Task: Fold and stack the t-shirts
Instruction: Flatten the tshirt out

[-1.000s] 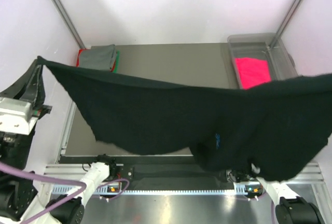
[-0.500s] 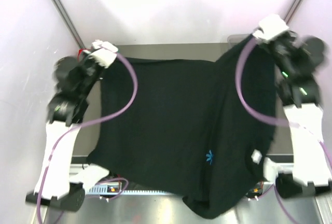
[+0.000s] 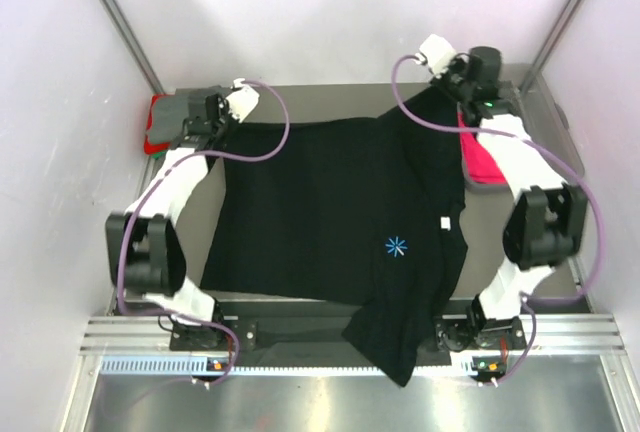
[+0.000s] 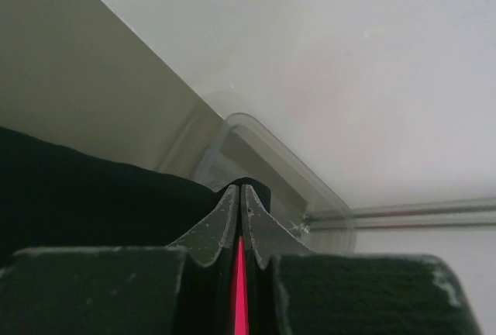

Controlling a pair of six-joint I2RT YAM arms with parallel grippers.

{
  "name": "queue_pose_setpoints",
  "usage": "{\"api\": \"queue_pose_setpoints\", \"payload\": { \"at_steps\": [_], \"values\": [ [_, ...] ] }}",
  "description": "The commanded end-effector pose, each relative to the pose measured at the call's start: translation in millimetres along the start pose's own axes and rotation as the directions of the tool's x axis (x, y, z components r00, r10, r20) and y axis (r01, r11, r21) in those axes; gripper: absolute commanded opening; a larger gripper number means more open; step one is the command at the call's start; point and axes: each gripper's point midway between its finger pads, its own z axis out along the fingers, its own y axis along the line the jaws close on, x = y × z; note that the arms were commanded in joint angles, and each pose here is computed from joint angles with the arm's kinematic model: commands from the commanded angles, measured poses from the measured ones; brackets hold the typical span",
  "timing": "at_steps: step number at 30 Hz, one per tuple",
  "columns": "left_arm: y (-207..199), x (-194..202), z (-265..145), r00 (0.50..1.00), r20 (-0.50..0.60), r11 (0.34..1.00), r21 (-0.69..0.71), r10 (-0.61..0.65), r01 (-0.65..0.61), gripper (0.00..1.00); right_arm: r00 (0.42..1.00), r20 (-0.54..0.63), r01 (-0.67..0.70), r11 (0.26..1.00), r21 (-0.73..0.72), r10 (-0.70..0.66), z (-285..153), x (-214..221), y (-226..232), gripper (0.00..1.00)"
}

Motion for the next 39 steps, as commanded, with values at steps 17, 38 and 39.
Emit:
{"api": "queue_pose_setpoints", "payload": {
  "at_steps": [17, 38, 39],
  "values": [
    [80.0, 6.5, 94.6, 0.998, 0.015, 0.951, -0.303, -0.056, 0.058, 0.0, 0.997, 0.07, -0.035, 0.971, 0.237, 0.019, 133.0, -31.2, -19.3, 0.0],
    [64.8, -13.4, 141.4, 0.985, 0.081, 0.962, -0.216, -0.152, 0.166, 0.0, 0.995, 0.004, 0.096, 0.971, 0.219, -0.099, 154.6, 4.2, 21.3, 0.0],
    [62.5, -15.5, 138.8, 0.984, 0.084, 0.964, -0.206, -0.154, 0.169, 0.0, 0.995, -0.002, 0.097, 0.972, 0.213, -0.099, 152.0, 5.3, 23.6, 0.0]
  ]
}}
